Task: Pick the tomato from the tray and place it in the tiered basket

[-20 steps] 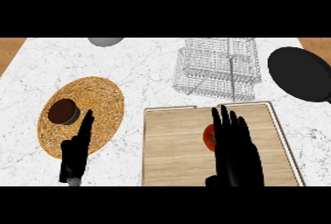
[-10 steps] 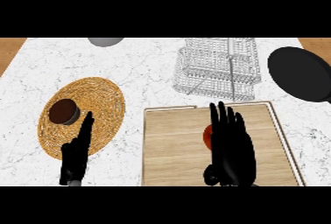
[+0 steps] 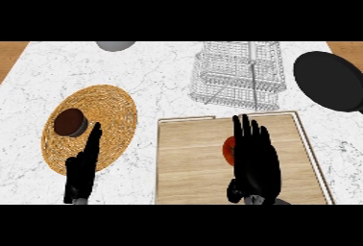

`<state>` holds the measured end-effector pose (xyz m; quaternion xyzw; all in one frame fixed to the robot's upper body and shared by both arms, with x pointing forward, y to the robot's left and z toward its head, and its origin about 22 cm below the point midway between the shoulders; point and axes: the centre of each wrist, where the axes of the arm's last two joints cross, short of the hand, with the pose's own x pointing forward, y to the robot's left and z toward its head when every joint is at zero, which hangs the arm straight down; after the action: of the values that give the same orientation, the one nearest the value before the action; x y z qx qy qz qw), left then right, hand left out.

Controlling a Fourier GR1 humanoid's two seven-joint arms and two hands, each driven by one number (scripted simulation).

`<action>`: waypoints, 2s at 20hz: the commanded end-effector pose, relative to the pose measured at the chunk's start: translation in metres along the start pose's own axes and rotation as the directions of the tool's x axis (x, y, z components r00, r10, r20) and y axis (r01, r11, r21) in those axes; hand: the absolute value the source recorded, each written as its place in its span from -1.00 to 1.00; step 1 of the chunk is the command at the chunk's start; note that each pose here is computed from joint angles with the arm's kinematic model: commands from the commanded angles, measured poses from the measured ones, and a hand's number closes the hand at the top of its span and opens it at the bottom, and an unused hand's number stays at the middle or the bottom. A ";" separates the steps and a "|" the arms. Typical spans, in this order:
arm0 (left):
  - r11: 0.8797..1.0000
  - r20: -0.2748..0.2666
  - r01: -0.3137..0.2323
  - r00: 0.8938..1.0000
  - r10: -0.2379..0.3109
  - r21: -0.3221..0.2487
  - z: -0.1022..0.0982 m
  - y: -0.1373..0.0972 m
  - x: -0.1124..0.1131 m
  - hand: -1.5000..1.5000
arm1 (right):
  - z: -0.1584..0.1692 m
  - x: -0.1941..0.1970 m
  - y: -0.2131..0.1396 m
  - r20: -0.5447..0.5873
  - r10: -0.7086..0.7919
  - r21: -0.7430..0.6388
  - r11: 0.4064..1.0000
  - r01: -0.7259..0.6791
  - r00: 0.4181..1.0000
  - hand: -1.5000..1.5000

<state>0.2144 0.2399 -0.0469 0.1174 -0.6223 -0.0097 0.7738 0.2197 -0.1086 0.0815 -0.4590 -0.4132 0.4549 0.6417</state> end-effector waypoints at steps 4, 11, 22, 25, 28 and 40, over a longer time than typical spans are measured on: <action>1.000 -0.045 0.017 0.999 -0.017 -0.008 -0.008 0.015 -0.012 0.00 | -0.024 0.003 0.012 -0.093 0.010 0.068 0.998 -0.004 0.996 -1.00; 1.000 -0.059 -0.010 0.998 0.010 -0.002 0.006 0.017 -0.002 0.00 | -0.023 -0.008 0.032 -0.096 0.015 0.083 0.997 -0.007 0.995 -1.00; 1.000 -0.055 0.019 0.998 -0.019 -0.001 0.010 0.004 -0.012 0.00 | -0.057 -0.016 0.044 0.047 0.123 -0.014 0.992 -0.123 0.991 1.00; 1.000 -0.049 0.021 0.999 -0.021 0.009 0.000 0.000 -0.022 0.00 | -0.053 -0.040 0.046 0.087 0.132 -0.010 0.991 -0.132 0.987 1.00; 1.000 -0.038 -0.003 0.999 0.002 -0.019 0.007 0.004 -0.005 0.00 | -0.088 -0.114 0.004 0.162 0.083 0.092 0.991 -0.099 0.983 1.00; 1.000 -0.046 -0.006 0.999 0.006 0.001 0.003 0.008 -0.008 0.00 | -0.102 -0.211 -0.087 0.225 -0.308 0.014 0.950 0.313 0.925 1.00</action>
<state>0.2130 0.2450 -0.0471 0.1158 -0.6210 -0.0095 0.7751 0.2876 -0.3287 0.0870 -0.3561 -0.5020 0.4561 0.6428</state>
